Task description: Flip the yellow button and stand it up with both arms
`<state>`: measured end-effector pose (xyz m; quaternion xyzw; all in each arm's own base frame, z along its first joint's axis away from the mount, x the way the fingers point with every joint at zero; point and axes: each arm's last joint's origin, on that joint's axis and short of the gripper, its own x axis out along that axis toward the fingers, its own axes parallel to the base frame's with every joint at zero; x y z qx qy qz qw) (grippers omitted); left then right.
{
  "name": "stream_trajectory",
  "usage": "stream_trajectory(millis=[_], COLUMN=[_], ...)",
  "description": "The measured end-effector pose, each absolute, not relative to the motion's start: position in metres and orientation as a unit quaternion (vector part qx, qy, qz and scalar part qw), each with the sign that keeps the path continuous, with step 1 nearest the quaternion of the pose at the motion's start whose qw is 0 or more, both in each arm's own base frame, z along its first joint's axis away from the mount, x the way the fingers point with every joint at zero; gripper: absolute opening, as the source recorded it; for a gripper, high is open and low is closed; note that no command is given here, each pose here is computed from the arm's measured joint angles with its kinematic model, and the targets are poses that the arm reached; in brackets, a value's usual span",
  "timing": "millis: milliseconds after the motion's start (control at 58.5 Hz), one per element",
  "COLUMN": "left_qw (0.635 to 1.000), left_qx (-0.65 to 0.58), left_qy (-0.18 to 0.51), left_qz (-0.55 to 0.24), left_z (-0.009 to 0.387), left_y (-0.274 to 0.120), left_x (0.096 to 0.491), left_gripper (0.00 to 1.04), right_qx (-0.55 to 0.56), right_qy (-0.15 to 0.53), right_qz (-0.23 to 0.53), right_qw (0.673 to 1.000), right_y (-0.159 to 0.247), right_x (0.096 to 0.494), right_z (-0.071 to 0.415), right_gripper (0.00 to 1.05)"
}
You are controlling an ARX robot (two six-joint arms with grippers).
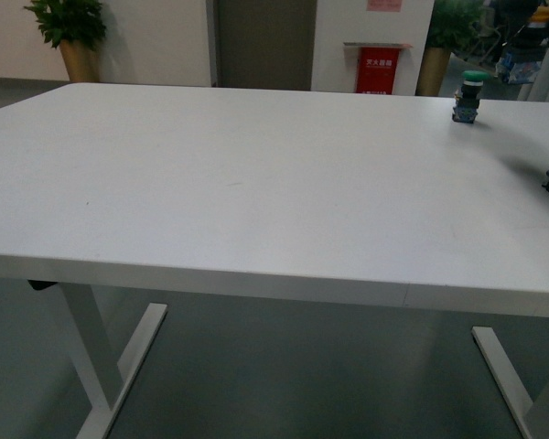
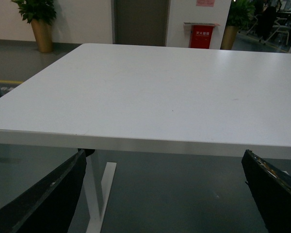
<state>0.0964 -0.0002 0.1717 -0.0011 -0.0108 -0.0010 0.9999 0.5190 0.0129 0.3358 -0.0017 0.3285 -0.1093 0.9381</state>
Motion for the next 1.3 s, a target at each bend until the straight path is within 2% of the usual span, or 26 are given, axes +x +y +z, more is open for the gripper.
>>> stream_trajectory(millis=[325, 735, 1299], left_qw=[1.000, 1.000, 1.000], left_qx=[-0.001, -0.001, -0.001], left_qy=[-0.011, -0.011, -0.011], left_qz=[-0.001, -0.001, -0.001], left_z=[0.172, 0.172, 0.172], left_y=[0.000, 0.000, 0.000], left_x=[0.096, 0.096, 0.096], left_gripper=[0.99, 0.99, 0.99], right_qx=[0.029, 0.027, 0.021], right_qy=[0.365, 0.351, 0.365], right_qz=[-0.137, -0.138, -0.138], right_qw=[0.920, 0.926, 0.921], right_y=[0.004, 0.003, 0.002], right_x=[0.537, 0.545, 0.553], right_z=[0.291, 0.283, 0.261], right_gripper=[0.35, 0.35, 0.35])
